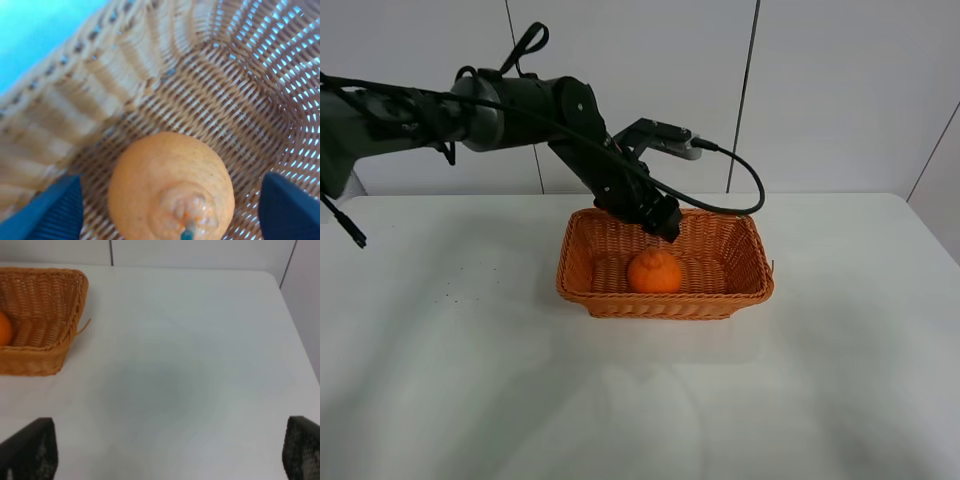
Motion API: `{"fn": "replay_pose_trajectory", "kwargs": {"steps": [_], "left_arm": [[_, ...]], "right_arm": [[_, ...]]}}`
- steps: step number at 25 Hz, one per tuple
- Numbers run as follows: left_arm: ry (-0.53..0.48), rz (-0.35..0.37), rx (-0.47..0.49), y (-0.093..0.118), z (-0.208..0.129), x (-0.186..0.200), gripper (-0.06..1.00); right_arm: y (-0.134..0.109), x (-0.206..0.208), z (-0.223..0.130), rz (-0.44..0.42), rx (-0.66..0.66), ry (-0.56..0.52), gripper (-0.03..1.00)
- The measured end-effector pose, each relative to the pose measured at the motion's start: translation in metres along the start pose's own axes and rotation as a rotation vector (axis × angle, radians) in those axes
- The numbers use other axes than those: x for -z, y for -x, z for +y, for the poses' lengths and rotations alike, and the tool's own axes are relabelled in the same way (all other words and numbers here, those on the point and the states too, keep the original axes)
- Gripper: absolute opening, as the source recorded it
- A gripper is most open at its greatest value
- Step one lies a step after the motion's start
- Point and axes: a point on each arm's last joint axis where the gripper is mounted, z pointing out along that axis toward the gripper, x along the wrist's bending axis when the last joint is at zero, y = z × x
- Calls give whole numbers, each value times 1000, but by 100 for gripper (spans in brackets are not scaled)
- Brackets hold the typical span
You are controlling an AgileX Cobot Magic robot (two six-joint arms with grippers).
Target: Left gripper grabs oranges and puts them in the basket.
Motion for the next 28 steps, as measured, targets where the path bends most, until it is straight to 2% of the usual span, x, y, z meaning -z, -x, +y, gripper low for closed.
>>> {"fn": "replay_pose_trajectory", "kwargs": {"steps": [12, 18, 22, 28], "left_arm": [[69, 164, -65, 3, 16, 105, 82], [103, 247, -43, -2, 15, 152, 82], [72, 298, 28, -27, 4, 173, 82], [38, 386, 172, -85, -20, 194, 82]], "right_arm": [[0, 0, 0, 0, 0, 0, 69], [0, 0, 0, 0, 0, 0, 69], [0, 0, 0, 0, 0, 0, 69], [0, 0, 0, 0, 0, 0, 69]]}}
